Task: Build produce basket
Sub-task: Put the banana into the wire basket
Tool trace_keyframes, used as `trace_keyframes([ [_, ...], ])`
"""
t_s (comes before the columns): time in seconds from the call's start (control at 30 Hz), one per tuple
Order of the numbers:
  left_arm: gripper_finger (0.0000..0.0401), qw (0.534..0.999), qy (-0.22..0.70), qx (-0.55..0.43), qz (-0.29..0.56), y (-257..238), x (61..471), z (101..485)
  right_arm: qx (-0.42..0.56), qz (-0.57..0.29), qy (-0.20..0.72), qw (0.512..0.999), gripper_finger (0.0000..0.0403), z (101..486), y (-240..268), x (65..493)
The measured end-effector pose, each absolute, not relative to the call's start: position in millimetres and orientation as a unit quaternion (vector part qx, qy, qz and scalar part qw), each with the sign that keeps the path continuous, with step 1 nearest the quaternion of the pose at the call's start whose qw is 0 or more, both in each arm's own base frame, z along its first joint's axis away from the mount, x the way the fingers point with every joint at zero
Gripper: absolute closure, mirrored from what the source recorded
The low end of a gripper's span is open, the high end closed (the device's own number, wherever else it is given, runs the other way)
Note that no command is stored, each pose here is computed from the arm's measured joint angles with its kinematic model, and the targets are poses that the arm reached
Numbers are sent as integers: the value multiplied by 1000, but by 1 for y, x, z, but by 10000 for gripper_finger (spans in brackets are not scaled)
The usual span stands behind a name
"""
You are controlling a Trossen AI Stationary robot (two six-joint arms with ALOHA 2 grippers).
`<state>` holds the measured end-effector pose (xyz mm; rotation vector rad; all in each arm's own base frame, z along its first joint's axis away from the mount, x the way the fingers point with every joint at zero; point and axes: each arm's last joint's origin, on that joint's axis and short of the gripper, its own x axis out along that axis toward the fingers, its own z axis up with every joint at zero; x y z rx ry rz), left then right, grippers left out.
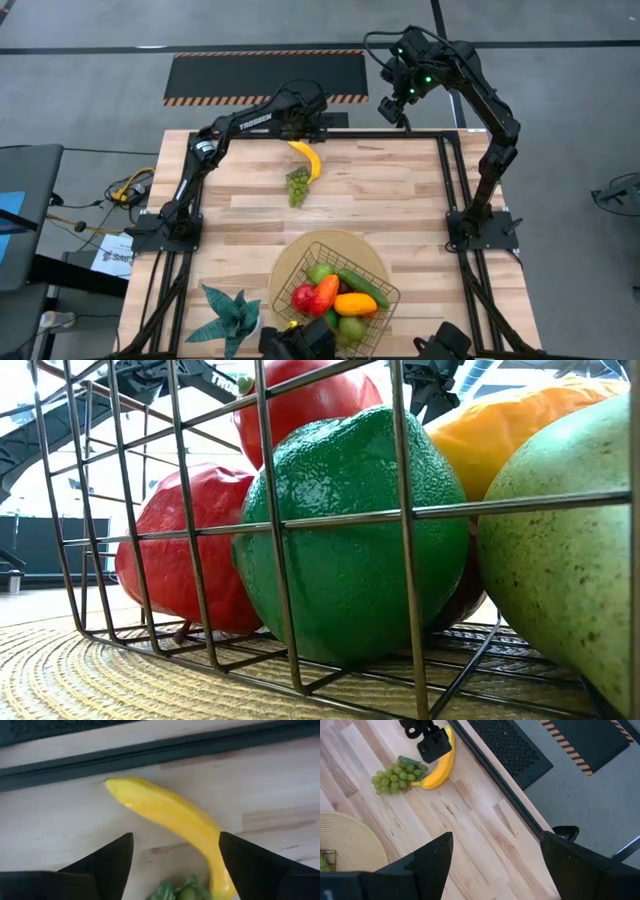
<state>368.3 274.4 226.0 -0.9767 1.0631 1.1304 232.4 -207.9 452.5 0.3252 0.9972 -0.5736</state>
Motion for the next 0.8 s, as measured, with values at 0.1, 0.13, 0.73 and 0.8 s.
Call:
trace_keyframes([
  [0.1, 138, 612, 438, -447, 483, 276, 372, 222, 150, -268, 470, 827, 85, 452, -208, 232],
  [0.13, 141, 610, 434, -453, 484, 276, 372, 221, 149, -268, 471, 827, 85, 452, -208, 232],
  [0.73, 171, 629, 394, -561, 367, 292, 368, 258, 153, -278, 469, 824, 85, 453, -215, 226],
  [0.8, 197, 654, 357, -557, 366, 301, 368, 274, 158, -285, 468, 822, 85, 453, -218, 222],
])
